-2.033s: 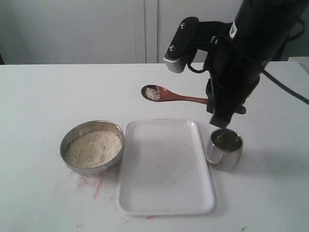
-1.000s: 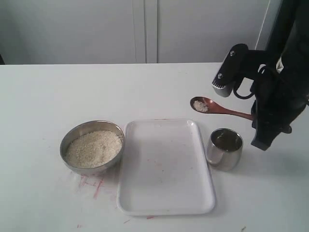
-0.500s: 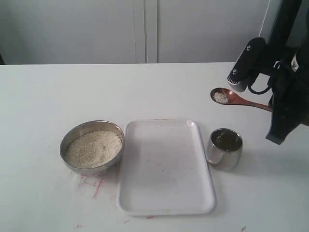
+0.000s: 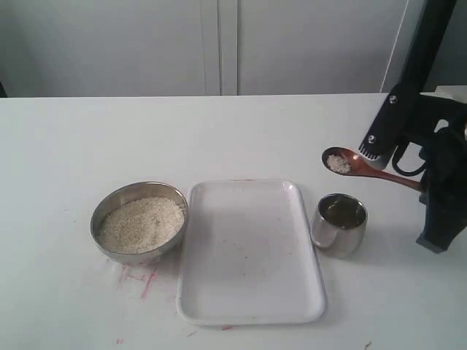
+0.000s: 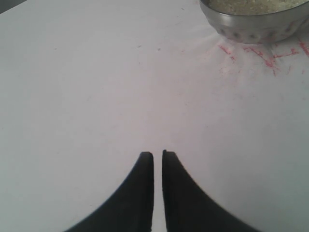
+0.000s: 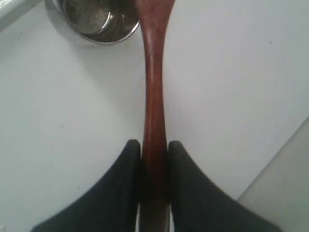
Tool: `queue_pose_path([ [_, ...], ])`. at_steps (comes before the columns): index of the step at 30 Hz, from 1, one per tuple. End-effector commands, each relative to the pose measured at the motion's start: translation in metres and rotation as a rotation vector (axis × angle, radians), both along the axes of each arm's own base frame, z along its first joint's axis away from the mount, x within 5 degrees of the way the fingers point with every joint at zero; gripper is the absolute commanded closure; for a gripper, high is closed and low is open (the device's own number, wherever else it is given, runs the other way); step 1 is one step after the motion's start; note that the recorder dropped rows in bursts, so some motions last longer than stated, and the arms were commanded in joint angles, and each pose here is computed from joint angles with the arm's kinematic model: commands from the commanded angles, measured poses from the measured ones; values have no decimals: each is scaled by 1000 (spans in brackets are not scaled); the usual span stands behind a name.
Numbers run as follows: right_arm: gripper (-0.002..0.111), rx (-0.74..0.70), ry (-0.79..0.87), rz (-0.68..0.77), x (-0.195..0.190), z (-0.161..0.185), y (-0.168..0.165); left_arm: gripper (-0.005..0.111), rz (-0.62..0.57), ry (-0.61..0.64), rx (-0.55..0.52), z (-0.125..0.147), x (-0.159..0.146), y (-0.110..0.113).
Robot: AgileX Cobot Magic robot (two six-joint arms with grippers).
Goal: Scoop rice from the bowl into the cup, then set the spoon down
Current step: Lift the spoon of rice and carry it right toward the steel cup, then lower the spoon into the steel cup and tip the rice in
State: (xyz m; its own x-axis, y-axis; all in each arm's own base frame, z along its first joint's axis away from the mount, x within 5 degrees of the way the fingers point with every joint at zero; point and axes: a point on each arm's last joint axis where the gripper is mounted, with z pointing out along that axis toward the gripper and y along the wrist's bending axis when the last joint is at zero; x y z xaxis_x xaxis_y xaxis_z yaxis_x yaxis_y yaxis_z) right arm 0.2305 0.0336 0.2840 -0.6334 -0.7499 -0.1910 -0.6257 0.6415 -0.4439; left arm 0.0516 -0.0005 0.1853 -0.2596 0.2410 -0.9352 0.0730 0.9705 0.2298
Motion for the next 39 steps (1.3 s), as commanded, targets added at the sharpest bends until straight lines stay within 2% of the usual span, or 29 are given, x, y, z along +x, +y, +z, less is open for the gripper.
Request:
queue_pose_path([
  [1, 108, -5, -29, 0, -4, 4, -2, 92, -3, 64, -10, -8, -1, 0],
  [6, 108, -19, -30, 2, -4, 4, -3, 92, -3, 64, -10, -8, -1, 0],
  [13, 108, -143, -17, 33, 5, -2, -9, 92, -3, 64, -10, -8, -1, 0],
  [20, 108, -201, 34, 53, 15, -16, -10, 92, -3, 64, -10, -8, -1, 0],
  [30, 108, -301, 58, 168, 25, -23, -10, 92, -3, 64, -10, -8, -1, 0],
  [39, 108, -330, 75, 253, 31, -29, -8, 92, -3, 64, -10, -8, -1, 0],
])
